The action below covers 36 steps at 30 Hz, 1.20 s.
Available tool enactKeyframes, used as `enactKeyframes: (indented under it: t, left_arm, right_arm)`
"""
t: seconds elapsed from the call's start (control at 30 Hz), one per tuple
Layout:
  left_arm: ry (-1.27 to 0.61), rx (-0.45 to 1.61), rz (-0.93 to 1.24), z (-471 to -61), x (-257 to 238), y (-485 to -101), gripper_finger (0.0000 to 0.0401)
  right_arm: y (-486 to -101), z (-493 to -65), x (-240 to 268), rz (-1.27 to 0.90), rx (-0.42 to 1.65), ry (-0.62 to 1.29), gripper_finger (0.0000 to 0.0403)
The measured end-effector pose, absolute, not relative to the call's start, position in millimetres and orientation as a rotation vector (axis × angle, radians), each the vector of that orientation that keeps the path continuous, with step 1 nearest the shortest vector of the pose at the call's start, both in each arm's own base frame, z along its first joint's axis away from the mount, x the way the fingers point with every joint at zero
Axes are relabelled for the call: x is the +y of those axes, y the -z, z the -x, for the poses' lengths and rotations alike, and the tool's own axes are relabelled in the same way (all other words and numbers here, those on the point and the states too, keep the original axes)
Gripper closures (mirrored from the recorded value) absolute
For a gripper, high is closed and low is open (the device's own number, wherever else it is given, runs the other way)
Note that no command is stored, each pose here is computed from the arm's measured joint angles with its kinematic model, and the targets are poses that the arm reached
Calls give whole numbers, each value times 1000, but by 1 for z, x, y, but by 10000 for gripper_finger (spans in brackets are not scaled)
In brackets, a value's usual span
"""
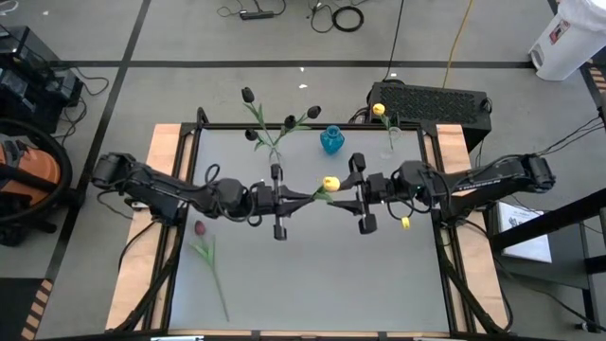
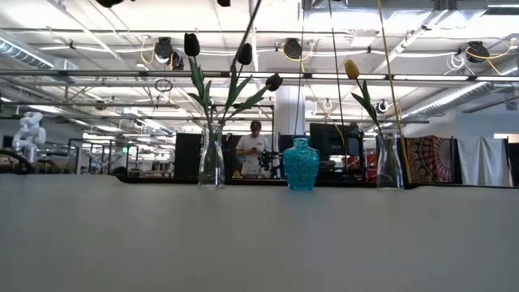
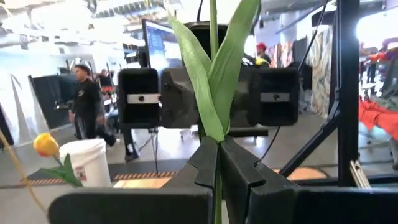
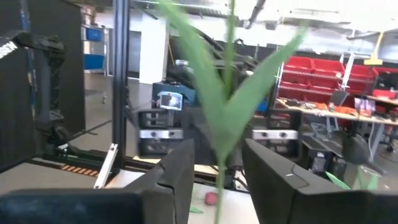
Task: Sort flowers into vase by color
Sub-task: Put the flower into the right transparent flower vase
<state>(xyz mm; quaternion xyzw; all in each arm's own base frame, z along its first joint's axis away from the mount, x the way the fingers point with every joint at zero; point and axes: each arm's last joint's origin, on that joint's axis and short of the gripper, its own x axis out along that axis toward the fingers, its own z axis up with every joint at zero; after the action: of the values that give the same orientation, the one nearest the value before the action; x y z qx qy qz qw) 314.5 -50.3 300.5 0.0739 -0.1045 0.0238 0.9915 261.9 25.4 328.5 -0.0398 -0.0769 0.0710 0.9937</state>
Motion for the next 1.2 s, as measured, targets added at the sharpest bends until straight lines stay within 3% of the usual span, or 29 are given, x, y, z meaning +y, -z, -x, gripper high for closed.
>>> enactKeyframes:
  t: [0.47, 1.2]
  left_arm:
    - [59, -260, -159, -318, -48, -300, 388]
    - [63, -274, -165, -341, -46, -291, 388]
  right_arm:
    - [-330, -261, 29, 86, -176, -150, 218]
    - [-319, -278, 31, 59, -190, -154, 215]
